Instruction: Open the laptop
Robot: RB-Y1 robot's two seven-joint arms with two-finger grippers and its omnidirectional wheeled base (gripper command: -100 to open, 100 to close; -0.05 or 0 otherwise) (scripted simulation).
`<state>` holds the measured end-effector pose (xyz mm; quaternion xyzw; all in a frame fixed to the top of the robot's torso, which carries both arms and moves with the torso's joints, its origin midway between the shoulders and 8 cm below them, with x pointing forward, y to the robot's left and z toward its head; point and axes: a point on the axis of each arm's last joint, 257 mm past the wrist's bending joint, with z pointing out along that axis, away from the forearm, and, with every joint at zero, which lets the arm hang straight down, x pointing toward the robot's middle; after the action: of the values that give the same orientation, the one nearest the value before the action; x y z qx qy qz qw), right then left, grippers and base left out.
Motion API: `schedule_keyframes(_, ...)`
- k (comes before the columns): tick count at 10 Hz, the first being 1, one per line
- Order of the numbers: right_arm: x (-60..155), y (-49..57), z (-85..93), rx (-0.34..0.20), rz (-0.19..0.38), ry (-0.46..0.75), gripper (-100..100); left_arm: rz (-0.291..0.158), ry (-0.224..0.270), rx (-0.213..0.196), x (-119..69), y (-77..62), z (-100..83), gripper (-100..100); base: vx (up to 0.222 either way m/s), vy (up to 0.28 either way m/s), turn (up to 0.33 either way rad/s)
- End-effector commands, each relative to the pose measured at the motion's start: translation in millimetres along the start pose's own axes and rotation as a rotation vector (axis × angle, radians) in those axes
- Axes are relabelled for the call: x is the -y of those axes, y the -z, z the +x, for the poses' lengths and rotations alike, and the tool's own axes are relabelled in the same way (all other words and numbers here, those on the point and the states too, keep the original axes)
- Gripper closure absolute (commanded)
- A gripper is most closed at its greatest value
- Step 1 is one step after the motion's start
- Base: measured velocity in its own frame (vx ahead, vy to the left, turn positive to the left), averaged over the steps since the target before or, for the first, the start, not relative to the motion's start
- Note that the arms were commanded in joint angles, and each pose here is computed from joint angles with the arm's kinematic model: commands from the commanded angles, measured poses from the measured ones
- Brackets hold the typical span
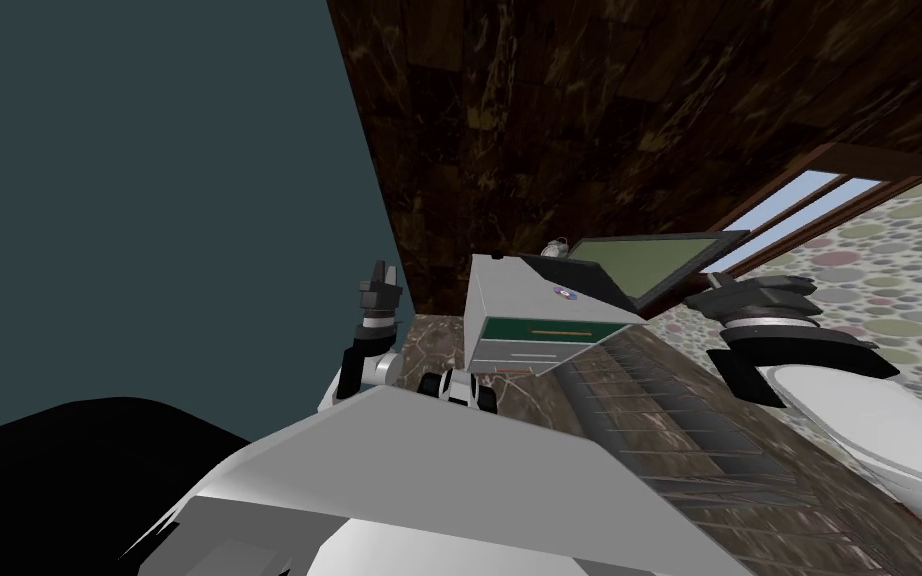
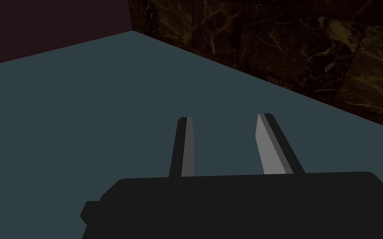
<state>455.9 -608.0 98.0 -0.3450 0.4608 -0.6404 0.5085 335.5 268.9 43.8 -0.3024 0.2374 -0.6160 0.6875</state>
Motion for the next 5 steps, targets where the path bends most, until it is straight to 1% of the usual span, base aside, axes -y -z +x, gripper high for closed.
schedule_keyframes(1, -23, 0.0, 16.9, -0.065, 0.005, -0.225, 100, 0.0, 0.0, 0.0, 0.0, 0.0, 0.0, 0, -0.044, -0.039, 0.011)
schedule_keyframes(2, -12, -7.3, 11.6, -0.056, 0.032, -0.3, 100, 0.0, 0.0, 0.0, -0.1, 0.0, 0.0, 0, -0.017, -0.014, 0.016)
schedule_keyframes(5, -14, -7.6, 14.3, -0.068, 0.029, -0.391, 100, 0.0, 0.0, 0.0, 0.0, 0.0, 0.0, 0, 0.005, 0.005, -0.001)
